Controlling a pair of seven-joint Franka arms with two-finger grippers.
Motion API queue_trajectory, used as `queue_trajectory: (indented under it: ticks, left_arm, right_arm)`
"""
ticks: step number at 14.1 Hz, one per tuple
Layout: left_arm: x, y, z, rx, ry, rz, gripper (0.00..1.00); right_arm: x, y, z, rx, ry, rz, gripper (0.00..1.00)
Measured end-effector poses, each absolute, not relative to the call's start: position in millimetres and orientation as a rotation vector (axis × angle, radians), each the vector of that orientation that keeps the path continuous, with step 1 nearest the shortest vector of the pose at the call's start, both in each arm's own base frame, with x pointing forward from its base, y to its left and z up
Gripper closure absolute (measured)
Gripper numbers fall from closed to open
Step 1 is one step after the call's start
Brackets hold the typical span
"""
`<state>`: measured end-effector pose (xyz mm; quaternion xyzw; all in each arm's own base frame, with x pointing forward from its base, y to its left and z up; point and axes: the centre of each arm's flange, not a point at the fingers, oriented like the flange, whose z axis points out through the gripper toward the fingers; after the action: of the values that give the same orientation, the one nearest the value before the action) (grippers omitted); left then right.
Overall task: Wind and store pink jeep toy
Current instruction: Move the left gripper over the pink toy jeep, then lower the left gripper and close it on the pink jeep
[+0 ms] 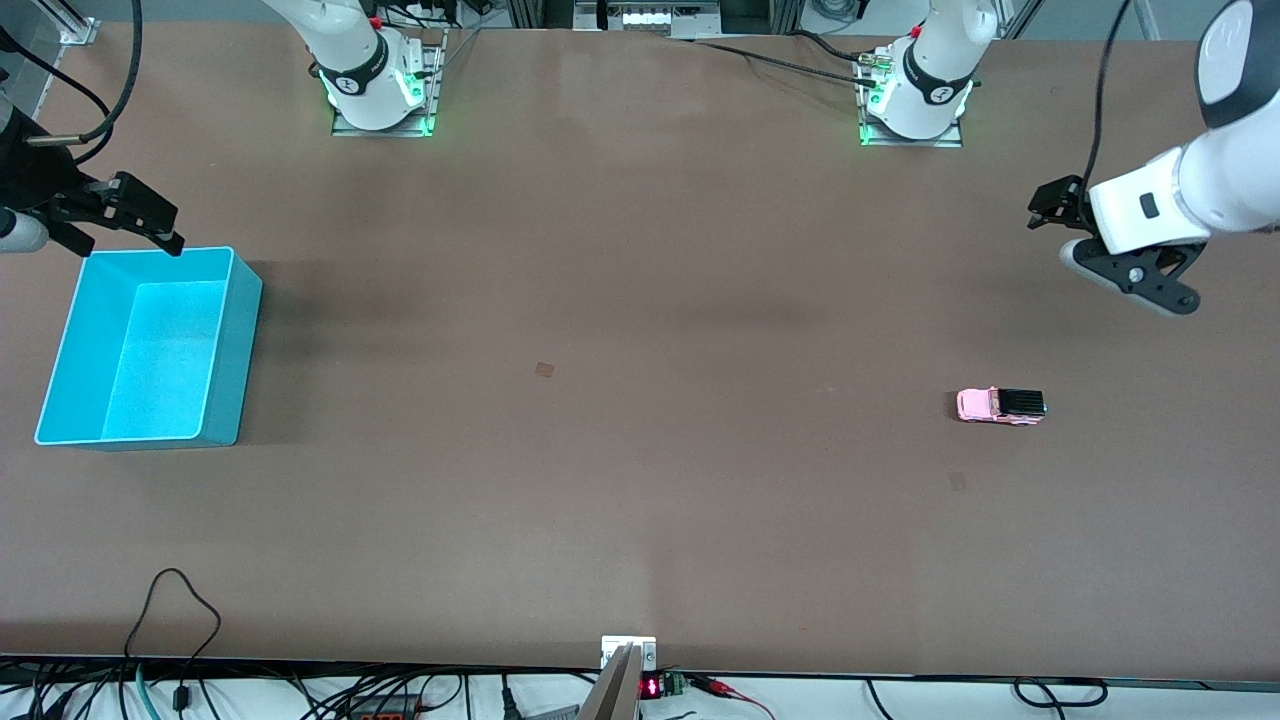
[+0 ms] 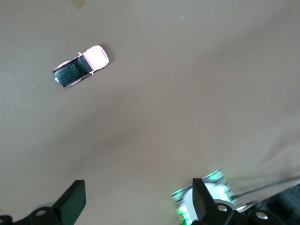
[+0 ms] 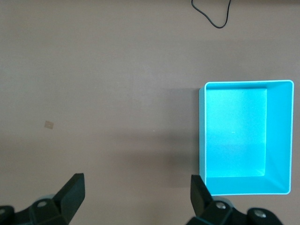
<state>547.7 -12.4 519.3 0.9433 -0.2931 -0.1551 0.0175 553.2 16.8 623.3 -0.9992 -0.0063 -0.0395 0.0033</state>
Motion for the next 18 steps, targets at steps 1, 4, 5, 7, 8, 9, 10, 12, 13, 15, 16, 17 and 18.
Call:
queue_trajectory:
  ticks: [1, 4, 5, 7, 8, 9, 10, 12, 13, 15, 16, 17, 18]
  left_arm:
    - [551.5, -9.9, 510.8, 2.900, -1.008, -0.501, 0.00]
    - [574.7, -7.7, 473.8, 2.765, -1.310, -0.456, 0.00]
    - [586.4, -2.6, 455.3, 2.708, -1.422, -0.421, 0.00]
    - [609.5, 19.6, 412.2, 2.586, -1.634, -0.348, 0.00]
    - [619.8, 33.0, 388.6, 2.523, -1.731, -0.313, 0.00]
    - [628.0, 45.3, 366.3, 2.466, -1.814, -0.283, 0.00]
    - [634.9, 54.6, 347.2, 2.415, -1.893, -0.249, 0.00]
    - [643.5, 66.3, 314.2, 2.347, -2.032, -0.191, 0.00]
    - [643.8, 68.9, 298.9, 2.331, -2.078, -0.172, 0.00]
    - [638.9, 69.4, 272.0, 2.308, -2.128, -0.137, 0.00]
    - [635.2, 69.2, 261.1, 2.296, -2.147, -0.125, 0.00]
    - [631.4, 69.1, 252.2, 2.284, -2.161, -0.118, 0.00]
    - [627.6, 69.4, 243.9, 2.273, -2.171, -0.114, 0.00]
  right_arm:
    - [553.2, 16.6, 623.3, -3.133, -0.019, -0.124, 0.00]
    - [553.2, 16.4, 623.3, -3.133, -0.019, -0.124, 0.00]
    - [553.2, 16.3, 623.2, -3.133, -0.018, -0.123, 0.00]
    - [553.2, 16.1, 623.1, -3.133, -0.018, -0.123, 0.00]
    - [553.2, 16.1, 623.0, -3.133, -0.018, -0.123, 0.00]
    - [553.2, 16.1, 623.0, -3.133, -0.018, -0.123, 0.00]
    - [553.2, 16.0, 623.0, -3.133, -0.018, -0.123, 0.00]
    - [553.2, 15.8, 623.0, -3.133, -0.017, -0.123, 0.00]
    - [553.3, 15.6, 623.0, -3.133, -0.017, -0.123, 0.00]
    - [553.3, 15.4, 623.0, -3.133, -0.016, -0.123, 0.00]
    - [553.3, 15.3, 623.0, -3.133, -0.016, -0.123, 0.00]
    - [553.3, 15.3, 623.0, -3.133, -0.016, -0.123, 0.00]
    - [553.3, 15.2, 623.0, -3.133, -0.015, -0.123, 0.00]
